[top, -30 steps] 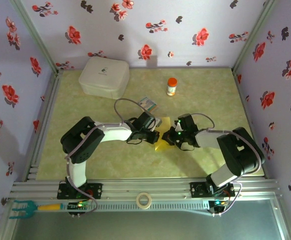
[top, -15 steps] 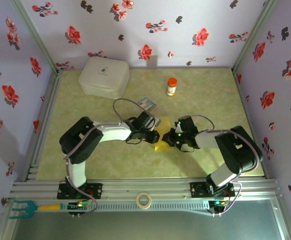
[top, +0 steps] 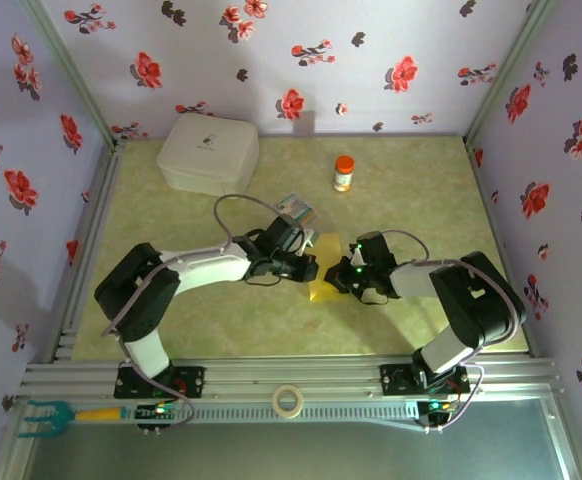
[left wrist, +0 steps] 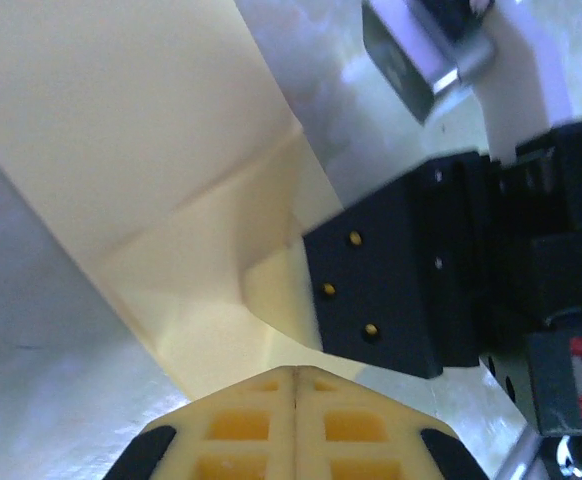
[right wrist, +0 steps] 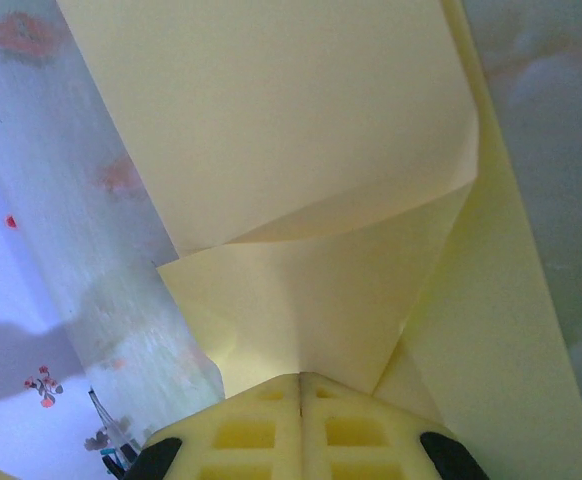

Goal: Fold a paper plane with a square sheet of paper (pick it up from the middle)
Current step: Fold the triangle a second time at the center of the table.

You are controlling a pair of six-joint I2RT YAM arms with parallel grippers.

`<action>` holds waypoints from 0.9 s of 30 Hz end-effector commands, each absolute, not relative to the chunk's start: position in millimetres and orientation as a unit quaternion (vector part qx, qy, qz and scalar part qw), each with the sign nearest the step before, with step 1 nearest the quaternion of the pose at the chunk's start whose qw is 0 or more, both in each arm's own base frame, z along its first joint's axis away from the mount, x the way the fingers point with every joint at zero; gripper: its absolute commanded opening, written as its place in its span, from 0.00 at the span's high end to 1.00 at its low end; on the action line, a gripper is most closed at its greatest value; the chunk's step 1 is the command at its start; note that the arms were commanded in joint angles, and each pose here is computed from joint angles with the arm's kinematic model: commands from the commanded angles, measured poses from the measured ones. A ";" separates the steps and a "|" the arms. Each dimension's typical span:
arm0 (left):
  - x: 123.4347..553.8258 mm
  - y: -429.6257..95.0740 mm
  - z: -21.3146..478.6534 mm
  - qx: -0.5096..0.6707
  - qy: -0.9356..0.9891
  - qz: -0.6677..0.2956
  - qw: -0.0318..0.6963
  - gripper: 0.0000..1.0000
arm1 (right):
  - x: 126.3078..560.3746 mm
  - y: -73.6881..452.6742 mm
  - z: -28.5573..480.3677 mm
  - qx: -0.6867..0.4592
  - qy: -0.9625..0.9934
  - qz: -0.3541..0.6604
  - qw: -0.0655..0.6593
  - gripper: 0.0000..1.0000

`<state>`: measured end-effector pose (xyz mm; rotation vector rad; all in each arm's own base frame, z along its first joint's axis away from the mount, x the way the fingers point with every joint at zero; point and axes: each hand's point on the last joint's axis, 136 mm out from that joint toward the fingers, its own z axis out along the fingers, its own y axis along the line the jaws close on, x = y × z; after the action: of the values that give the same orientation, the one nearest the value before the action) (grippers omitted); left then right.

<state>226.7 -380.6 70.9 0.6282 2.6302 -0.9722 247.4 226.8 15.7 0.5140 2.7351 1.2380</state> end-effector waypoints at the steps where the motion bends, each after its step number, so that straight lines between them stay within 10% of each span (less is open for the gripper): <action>1: 204.7 -392.4 56.9 0.228 0.903 -0.356 0.072 1.00 | 235.6 208.8 -8.5 0.202 0.911 0.357 0.035 1.00; 27: 200.3 -384.5 7.1 0.204 0.920 -0.334 0.027 0.97 | 233.5 206.9 -10.9 0.203 0.912 0.354 0.029 1.00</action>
<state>204.2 -395.7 20.0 0.6556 2.7890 -1.0671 248.6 226.2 15.5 0.5161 2.7307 1.2316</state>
